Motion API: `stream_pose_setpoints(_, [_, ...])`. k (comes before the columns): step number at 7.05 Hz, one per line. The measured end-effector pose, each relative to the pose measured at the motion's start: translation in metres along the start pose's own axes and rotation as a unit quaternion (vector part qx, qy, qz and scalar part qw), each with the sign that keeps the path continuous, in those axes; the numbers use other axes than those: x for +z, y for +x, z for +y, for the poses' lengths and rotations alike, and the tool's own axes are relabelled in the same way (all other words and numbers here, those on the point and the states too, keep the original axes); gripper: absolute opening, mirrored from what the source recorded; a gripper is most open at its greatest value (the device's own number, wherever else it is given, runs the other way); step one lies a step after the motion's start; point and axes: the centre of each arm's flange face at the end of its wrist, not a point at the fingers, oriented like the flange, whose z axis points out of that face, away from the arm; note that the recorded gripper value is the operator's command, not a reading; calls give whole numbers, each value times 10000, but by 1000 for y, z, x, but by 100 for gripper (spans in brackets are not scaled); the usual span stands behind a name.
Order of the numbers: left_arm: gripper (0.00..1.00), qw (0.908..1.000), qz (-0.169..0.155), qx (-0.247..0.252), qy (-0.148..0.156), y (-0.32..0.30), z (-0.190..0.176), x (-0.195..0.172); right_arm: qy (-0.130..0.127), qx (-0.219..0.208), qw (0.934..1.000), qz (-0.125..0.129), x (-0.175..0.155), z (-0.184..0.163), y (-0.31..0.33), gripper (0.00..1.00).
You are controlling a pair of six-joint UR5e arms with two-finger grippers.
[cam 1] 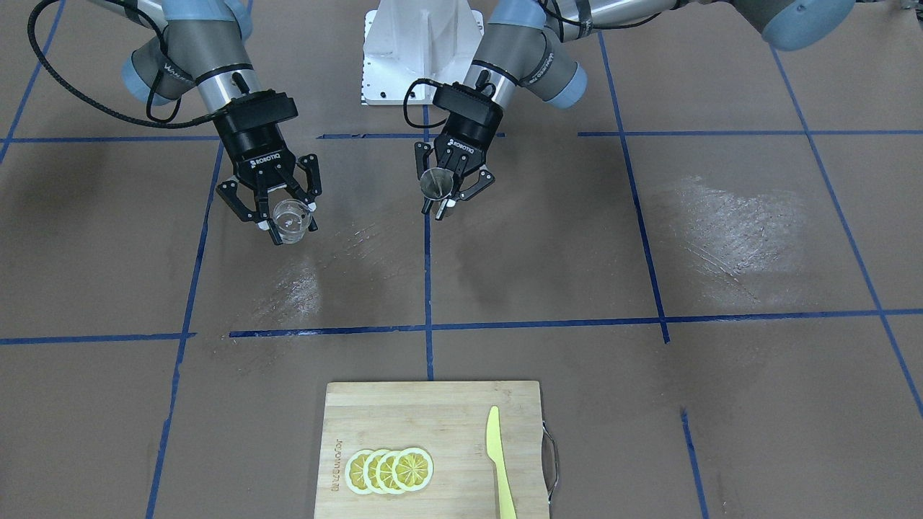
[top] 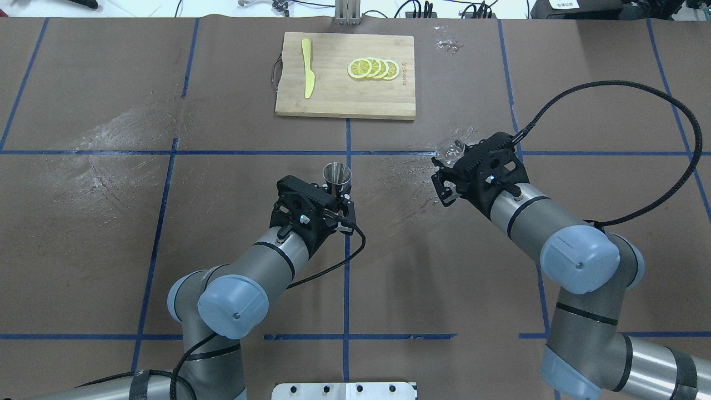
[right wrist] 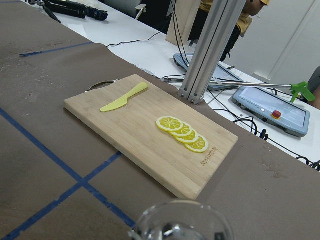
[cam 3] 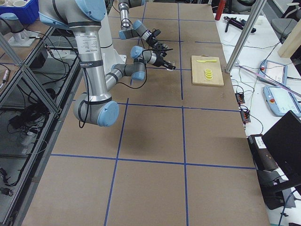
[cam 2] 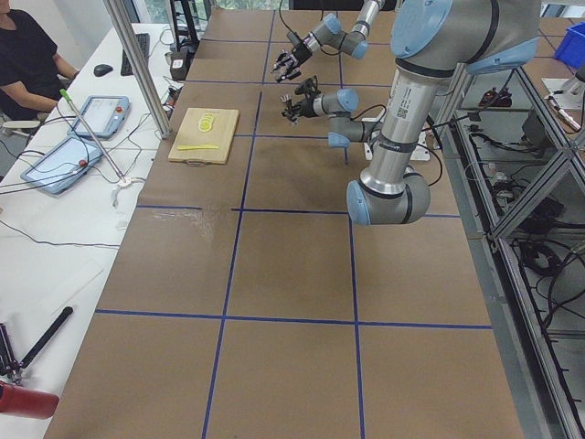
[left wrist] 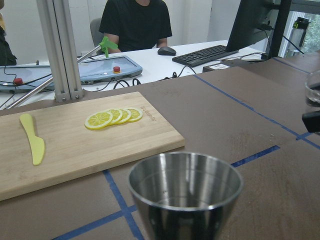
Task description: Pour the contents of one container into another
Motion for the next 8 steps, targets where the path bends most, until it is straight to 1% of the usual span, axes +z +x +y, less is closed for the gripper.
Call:
stream_pose_setpoints(1, [0,10000,12,82,-22,7,-1,7,-84,-95,9999,87,-3,-18,-8,0])
stream_pose_setpoints(2, [0,9999,7,130,-44,13,0,14,-151,-157,9997,136,-4,-29,-14,0])
stream_pose_setpoints(3, [0,9999,3,152,-63,16,0,20,-192,-219,9994,180,-4,-32,-16,0])
stream_pose_setpoints(5, [0,9998,-13,177,-85,23,-3,32,-159,-430,9986,247,-7,-35,-19,0])
stream_pose_setpoints(8, [0,9998,1,170,-62,40,-14,47,-128,-510,9984,227,-11,-33,-29,0])
